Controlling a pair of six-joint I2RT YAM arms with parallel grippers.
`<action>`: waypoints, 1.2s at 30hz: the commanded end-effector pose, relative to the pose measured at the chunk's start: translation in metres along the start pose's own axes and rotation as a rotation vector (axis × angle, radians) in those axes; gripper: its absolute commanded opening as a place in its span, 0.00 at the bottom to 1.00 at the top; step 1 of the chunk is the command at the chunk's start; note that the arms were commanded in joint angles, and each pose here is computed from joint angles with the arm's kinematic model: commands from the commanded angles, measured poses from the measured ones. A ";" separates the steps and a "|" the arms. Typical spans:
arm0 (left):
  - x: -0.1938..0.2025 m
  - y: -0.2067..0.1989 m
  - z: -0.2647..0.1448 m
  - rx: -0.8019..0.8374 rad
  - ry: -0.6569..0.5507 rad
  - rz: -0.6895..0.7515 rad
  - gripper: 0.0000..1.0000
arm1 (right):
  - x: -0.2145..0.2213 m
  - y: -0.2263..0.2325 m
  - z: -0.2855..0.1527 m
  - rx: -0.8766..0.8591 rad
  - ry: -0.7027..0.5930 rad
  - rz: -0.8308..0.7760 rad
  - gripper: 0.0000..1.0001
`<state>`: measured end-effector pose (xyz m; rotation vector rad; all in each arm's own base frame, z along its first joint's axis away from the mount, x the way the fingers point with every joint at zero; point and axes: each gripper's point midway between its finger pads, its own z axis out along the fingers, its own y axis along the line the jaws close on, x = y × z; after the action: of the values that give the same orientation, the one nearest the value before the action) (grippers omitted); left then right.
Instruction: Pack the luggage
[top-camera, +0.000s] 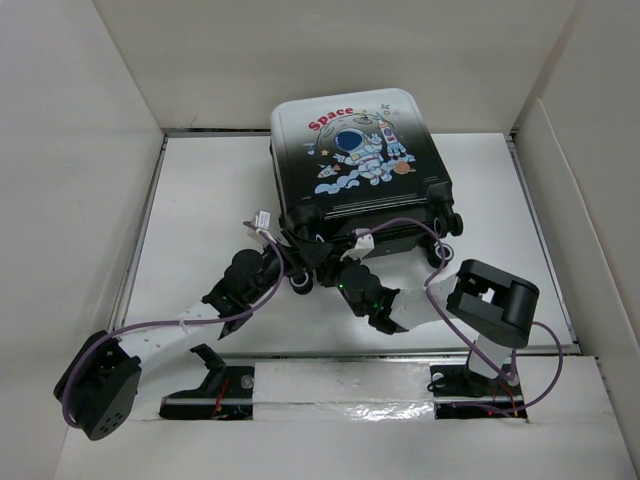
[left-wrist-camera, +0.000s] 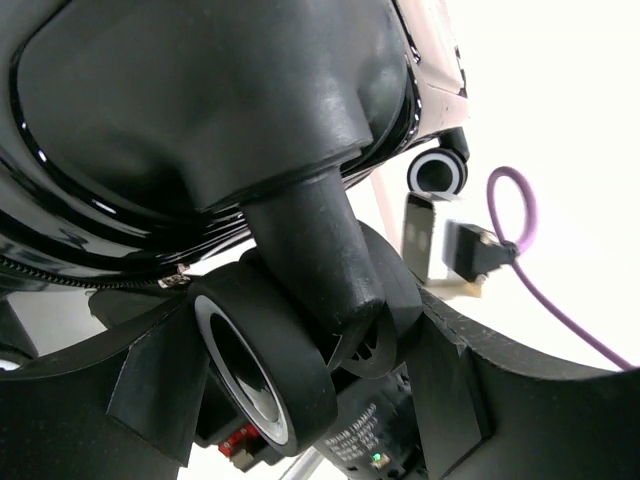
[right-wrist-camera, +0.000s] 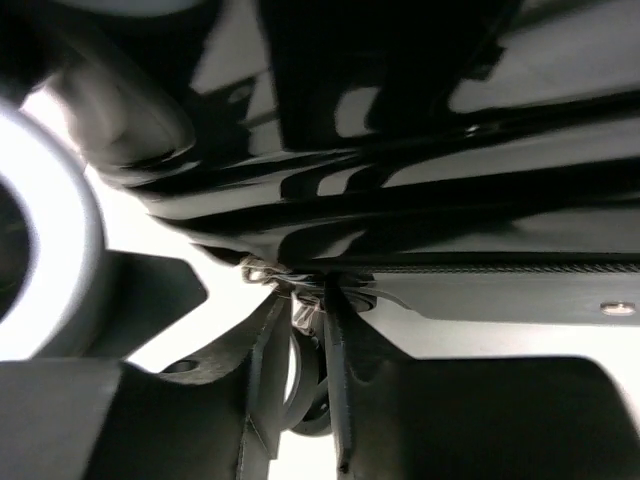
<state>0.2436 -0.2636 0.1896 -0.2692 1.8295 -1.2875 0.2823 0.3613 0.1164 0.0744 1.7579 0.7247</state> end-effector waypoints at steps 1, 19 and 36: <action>-0.025 -0.099 -0.020 0.385 -0.053 -0.057 0.00 | -0.042 -0.005 0.016 0.072 -0.166 0.169 0.24; -0.046 -0.092 -0.022 0.287 -0.148 0.070 0.00 | -0.043 -0.062 -0.031 0.133 -0.206 0.228 0.00; -0.044 -0.094 -0.022 0.291 -0.131 0.089 0.00 | -0.039 0.008 -0.050 -0.206 -0.032 -0.011 0.62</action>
<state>0.2321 -0.2533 0.1912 -0.1814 1.8282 -1.2088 0.2576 0.2940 0.1405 0.1047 1.6929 0.7795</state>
